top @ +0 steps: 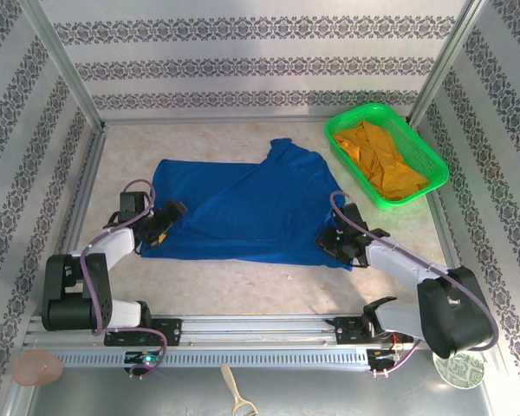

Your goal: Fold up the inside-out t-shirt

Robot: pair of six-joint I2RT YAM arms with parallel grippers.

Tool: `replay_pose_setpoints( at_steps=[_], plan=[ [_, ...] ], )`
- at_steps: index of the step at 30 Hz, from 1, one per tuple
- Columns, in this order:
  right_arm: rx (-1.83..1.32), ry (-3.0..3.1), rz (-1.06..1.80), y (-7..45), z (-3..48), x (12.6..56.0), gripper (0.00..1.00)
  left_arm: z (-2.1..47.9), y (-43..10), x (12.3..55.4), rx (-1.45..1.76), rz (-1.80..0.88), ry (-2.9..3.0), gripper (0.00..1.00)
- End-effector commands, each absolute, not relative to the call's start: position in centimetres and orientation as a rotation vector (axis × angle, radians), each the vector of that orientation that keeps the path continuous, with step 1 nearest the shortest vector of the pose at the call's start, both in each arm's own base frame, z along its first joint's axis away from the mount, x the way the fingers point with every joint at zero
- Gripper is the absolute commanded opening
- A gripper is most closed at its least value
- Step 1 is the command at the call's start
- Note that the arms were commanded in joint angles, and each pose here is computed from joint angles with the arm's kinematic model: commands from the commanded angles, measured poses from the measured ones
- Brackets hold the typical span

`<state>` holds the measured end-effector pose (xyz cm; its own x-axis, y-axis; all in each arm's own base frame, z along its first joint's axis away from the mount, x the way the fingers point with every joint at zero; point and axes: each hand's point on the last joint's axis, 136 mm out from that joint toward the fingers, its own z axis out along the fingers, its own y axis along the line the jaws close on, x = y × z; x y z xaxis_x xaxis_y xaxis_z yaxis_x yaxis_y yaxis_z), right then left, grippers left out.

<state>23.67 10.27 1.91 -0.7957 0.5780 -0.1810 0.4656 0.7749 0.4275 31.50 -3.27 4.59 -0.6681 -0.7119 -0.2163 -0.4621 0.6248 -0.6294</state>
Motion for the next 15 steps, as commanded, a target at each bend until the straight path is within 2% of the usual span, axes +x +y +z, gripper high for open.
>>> replay_pose_setpoints(
  at_steps=[1,4,10,15],
  plan=[
    [0.968,2.617,0.471,8.7,0.9,21.6,0.4,2.9,-3.4,29.0,-0.982,-0.728,2.412,1.0],
    [1.102,2.609,0.429,7.4,-0.5,18.4,0.41,2.2,-2.8,26.5,-1.054,-0.664,2.417,1.0],
    [1.284,2.511,0.455,6.3,0.0,15.1,0.41,2.3,-1.8,21.6,-1.203,-0.584,2.361,1.0],
    [1.194,2.397,0.517,6.2,4.4,16.1,0.42,7.4,-0.7,21.5,-1.155,-0.577,2.182,1.0]
  ],
)
